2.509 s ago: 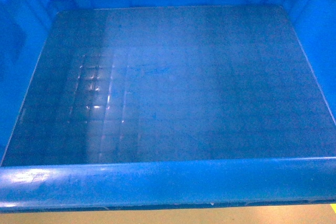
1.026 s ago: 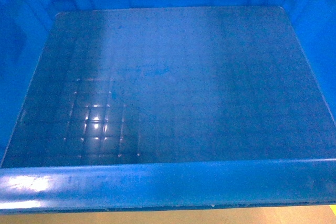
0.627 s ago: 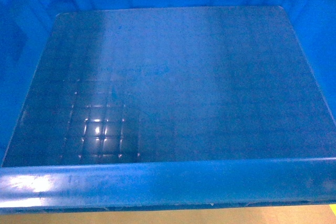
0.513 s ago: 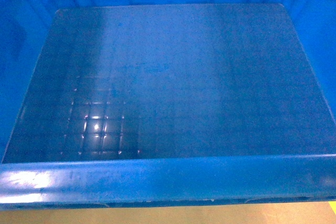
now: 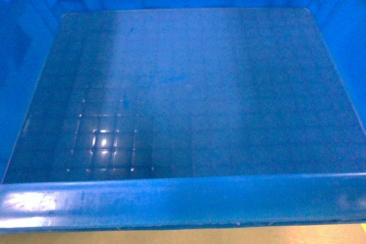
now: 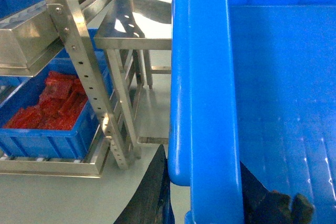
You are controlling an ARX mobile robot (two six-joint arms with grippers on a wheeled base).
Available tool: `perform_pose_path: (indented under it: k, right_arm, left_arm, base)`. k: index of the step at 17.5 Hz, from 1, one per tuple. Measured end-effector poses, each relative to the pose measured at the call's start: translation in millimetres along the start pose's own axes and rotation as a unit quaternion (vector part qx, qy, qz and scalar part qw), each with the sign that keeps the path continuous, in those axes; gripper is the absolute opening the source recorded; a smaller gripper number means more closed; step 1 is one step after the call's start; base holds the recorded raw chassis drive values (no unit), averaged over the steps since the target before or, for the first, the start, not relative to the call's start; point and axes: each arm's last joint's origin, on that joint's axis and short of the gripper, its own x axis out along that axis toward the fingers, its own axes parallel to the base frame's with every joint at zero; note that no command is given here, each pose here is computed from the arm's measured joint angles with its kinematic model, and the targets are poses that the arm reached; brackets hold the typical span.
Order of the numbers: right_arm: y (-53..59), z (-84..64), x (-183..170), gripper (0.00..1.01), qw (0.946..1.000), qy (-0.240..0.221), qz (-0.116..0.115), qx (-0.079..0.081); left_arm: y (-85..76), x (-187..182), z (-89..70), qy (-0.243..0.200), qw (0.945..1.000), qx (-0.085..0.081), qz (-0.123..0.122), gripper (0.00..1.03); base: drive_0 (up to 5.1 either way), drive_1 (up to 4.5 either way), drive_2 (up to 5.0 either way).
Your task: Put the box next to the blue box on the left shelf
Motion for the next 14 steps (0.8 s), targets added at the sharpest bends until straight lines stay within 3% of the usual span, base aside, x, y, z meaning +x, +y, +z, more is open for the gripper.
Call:
perform_pose_path:
  k: [1,14]
  right_arm:
    - [-0.1,0.6,-0.3,0.17,1.0,-0.002,0.0,0.0]
    - [0.0,0.2,-0.3,0.17,1.0,-0.001,0.001,0.0]
  left_arm:
    - [0.0,0.0,0.0,0.0,1.0,0.0,0.0,0.18]
    - [0.0,-0.1,-0.1,0.0,1.0,0.0,0.0,0.18]
  base:
    - [0.0,4.32,-4.3]
    - [-4.8,1.85,3.2]
